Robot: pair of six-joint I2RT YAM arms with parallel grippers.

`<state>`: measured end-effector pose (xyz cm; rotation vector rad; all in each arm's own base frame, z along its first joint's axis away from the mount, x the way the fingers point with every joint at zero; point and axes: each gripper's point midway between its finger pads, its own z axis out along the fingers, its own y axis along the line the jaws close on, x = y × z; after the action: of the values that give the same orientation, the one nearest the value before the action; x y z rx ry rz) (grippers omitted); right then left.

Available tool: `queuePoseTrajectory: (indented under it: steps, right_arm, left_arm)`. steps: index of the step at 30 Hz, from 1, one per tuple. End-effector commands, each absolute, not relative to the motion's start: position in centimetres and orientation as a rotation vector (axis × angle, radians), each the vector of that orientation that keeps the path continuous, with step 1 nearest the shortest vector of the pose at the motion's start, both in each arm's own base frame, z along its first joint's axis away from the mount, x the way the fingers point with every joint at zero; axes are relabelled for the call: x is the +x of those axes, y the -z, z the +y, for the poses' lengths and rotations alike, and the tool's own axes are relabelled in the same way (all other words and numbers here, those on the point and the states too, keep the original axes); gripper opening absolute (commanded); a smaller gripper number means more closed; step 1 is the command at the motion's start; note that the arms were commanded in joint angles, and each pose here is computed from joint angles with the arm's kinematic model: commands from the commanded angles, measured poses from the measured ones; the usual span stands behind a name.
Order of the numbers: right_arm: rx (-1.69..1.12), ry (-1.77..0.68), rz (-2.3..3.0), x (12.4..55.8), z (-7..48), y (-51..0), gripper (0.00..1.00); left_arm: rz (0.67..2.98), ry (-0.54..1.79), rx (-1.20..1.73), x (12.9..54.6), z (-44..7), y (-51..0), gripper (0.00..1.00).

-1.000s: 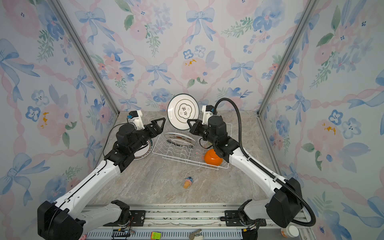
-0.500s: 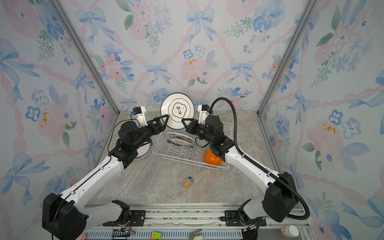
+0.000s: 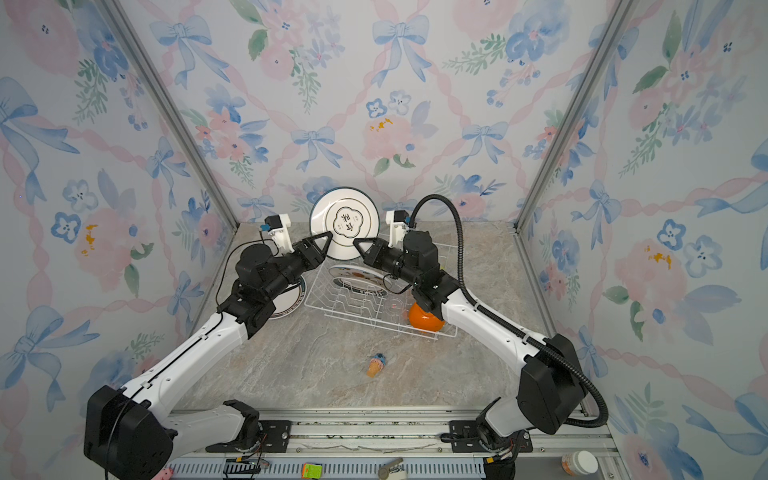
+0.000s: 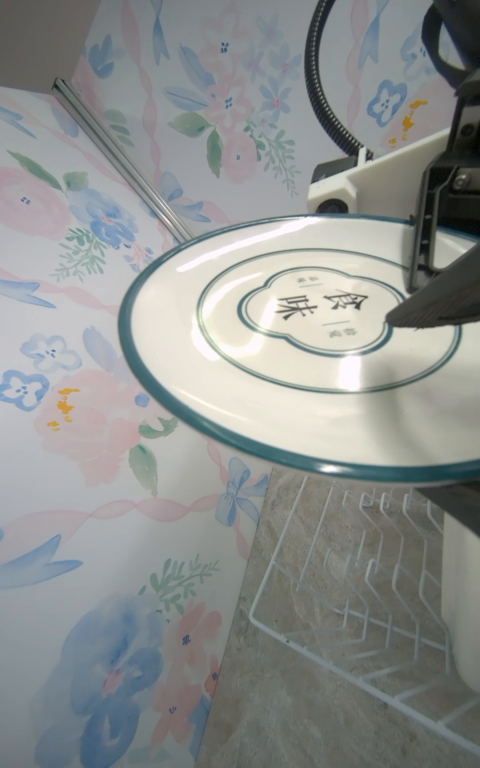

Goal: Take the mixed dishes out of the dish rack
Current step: 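Grasp the raised plate's rim with the left gripper beside the right gripper, then carry the plate toward the table with the left gripper while the right gripper releases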

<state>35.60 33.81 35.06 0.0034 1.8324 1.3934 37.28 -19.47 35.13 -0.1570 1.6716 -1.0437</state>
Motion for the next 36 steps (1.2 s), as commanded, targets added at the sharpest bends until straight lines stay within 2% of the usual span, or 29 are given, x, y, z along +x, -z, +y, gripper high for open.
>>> queuePoseTrajectory:
  steps: [1,10,14,19,21,24,30,33,36]
  right_arm:
    - [-0.039,-1.465,1.739,35.2,34.4,-38.1,0.00]
    - [-0.041,-1.468,1.763,35.2,34.6,-37.1,0.00]
    - [-0.048,-1.441,1.784,35.3,34.7,-36.6,0.03]
    - [-0.057,-1.432,1.791,35.4,34.9,-36.4,0.05]
    - [-0.067,-1.430,1.794,35.4,34.9,-36.4,0.14]
    - [-0.075,-1.412,1.790,35.4,34.5,-36.7,0.38]
    - [-0.106,-1.336,1.798,35.3,33.7,-36.9,0.65]
    - [-0.125,-1.257,1.810,35.2,33.0,-36.8,0.88]
    - [-0.136,-1.171,1.818,35.3,32.0,-36.6,0.98]
  left_arm:
    - [1.637,1.131,-0.096,36.5,-20.9,-36.2,0.49]
    - [1.639,1.205,-0.057,36.5,-22.2,-35.9,0.32]
    - [1.630,1.187,-0.069,36.4,-21.8,-36.0,0.17]
    - [1.626,1.171,-0.090,36.5,-21.4,-35.8,0.03]
    - [1.628,1.168,-0.087,36.5,-21.5,-35.7,0.00]
    - [1.632,1.158,-0.082,36.7,-21.5,-35.5,0.00]
    - [1.617,1.094,-0.081,36.9,-20.8,-35.5,0.00]
    - [1.608,1.032,-0.121,37.0,-19.6,-35.6,0.00]
    - [1.598,0.969,-0.179,37.2,-18.0,-35.4,0.00]
